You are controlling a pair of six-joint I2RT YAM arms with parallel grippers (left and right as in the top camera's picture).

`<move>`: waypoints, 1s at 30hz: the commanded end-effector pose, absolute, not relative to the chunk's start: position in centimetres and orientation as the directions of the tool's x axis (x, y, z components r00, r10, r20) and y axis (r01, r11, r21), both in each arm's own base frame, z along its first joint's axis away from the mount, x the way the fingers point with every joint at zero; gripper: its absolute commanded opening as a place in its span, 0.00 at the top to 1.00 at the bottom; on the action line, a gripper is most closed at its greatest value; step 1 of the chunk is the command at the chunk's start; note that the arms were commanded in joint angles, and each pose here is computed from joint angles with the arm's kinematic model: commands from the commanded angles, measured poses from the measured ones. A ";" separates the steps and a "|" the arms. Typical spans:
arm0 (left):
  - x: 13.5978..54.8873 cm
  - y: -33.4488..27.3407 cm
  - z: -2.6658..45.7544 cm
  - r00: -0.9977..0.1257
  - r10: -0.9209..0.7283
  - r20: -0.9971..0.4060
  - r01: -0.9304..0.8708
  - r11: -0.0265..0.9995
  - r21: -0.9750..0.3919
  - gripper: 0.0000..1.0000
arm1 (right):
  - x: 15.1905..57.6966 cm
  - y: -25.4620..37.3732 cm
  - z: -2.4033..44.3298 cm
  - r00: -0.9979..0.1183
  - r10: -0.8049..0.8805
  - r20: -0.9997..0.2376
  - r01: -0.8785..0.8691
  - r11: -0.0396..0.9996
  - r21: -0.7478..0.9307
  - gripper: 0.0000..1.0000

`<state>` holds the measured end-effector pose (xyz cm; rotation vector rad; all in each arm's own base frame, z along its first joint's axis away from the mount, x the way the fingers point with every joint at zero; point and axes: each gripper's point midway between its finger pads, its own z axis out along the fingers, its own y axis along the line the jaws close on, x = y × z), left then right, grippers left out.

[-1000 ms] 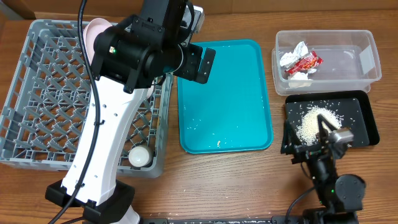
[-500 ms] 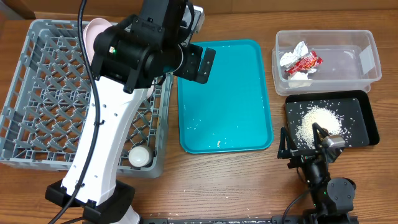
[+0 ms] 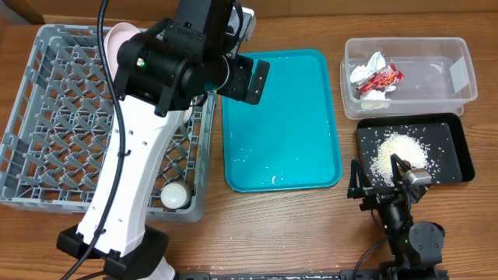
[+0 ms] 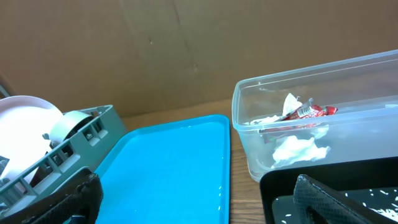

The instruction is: Sort waste into correct bins and load items into the dishwasher

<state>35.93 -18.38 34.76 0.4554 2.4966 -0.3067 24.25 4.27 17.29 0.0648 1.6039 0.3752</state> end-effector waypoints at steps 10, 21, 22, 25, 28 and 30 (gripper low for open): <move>35.9 -18.7 34.8 -0.776 0.248 -0.579 0.387 0.914 -0.126 0.00 | 24.3 4.2 17.1 -0.073 0.276 -0.959 -0.177 0.942 0.284 0.00; 34.8 -16.9 36.3 -0.757 0.246 -0.605 0.363 0.928 -0.078 0.00 | 24.3 4.2 17.1 -0.073 0.276 -0.959 -0.177 0.942 0.284 0.00; 35.1 -16.7 37.0 -0.739 0.237 -0.631 0.355 0.933 -0.065 0.00 | 24.3 4.2 17.1 -0.073 0.276 -0.959 -0.177 0.942 0.284 0.00; 36.3 -16.7 39.4 -0.647 0.208 -0.734 0.354 0.934 -0.047 0.00 | 24.3 4.2 17.1 -0.073 0.276 -0.959 -0.177 0.942 0.284 0.00; 36.6 -16.4 40.5 -0.573 0.174 -0.801 0.354 0.934 -0.051 0.00 | 24.3 4.2 17.1 -0.073 0.276 -0.959 -0.177 0.942 0.284 0.00; 36.4 -15.5 40.5 -0.541 0.147 -0.828 0.340 0.939 -0.056 0.00 | 24.3 4.2 17.1 -0.073 0.276 -0.959 -0.177 0.942 0.284 0.00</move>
